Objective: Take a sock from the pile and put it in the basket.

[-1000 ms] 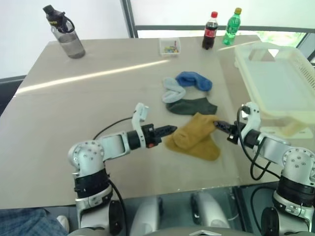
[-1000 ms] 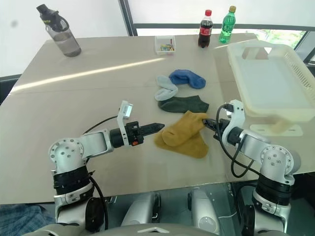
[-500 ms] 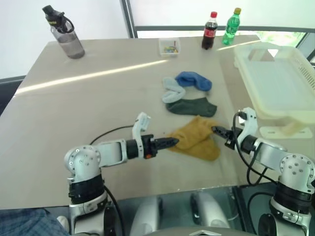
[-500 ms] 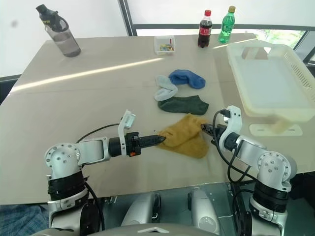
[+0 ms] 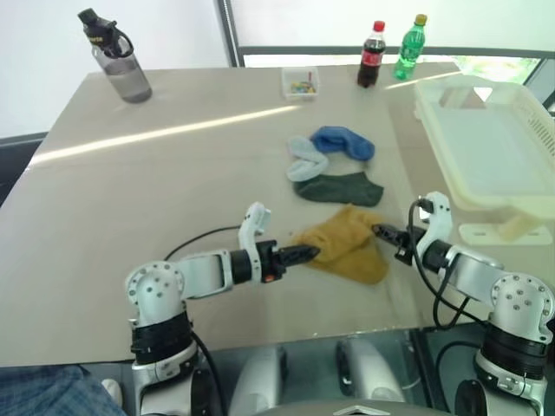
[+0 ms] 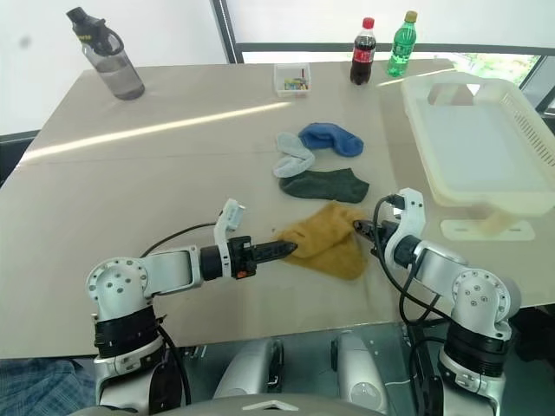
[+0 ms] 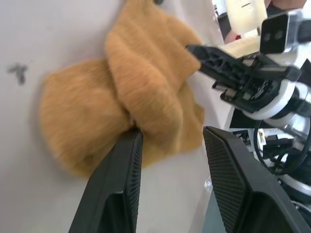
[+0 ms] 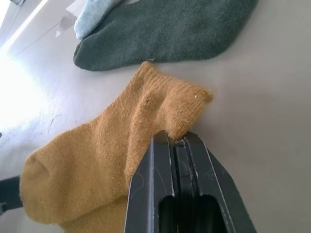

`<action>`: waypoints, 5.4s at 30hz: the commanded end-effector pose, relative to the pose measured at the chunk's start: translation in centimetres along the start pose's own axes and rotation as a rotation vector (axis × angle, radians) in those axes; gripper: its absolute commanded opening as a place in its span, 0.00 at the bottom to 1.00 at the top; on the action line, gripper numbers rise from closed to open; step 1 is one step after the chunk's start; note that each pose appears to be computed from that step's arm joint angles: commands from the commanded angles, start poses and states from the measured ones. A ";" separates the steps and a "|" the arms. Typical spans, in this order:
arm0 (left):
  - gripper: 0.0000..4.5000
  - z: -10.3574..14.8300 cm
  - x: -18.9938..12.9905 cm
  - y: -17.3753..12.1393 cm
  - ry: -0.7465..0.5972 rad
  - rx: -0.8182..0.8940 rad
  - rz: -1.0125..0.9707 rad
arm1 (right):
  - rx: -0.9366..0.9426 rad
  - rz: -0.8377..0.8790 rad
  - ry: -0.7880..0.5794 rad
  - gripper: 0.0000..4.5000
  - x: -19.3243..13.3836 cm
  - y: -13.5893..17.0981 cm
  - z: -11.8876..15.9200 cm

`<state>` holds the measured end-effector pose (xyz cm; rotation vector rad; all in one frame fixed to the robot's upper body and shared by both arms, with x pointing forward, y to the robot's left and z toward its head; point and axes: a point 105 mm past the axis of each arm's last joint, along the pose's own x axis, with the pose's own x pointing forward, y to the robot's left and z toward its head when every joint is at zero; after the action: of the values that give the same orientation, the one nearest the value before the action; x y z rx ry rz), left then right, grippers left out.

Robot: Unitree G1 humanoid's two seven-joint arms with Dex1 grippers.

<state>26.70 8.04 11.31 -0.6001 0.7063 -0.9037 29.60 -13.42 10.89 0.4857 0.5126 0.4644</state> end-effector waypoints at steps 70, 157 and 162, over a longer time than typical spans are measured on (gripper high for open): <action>0.01 3.0 -2.1 0.5 0.005 0.224 -0.131 | 0.292 0.104 -0.369 0.00 -5.2 4.7 -5.9; 0.98 3.5 -2.6 2.3 -0.108 0.327 0.024 | -0.910 0.060 -0.033 0.67 -1.9 -1.6 -3.8; 0.98 2.3 -2.7 4.6 -0.036 0.319 0.142 | -0.911 0.067 -0.035 0.67 -1.7 -1.4 -3.7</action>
<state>29.59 13.06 10.36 -0.2989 0.5447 -0.8500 26.62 -14.16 7.91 -0.3654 0.2008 0.6923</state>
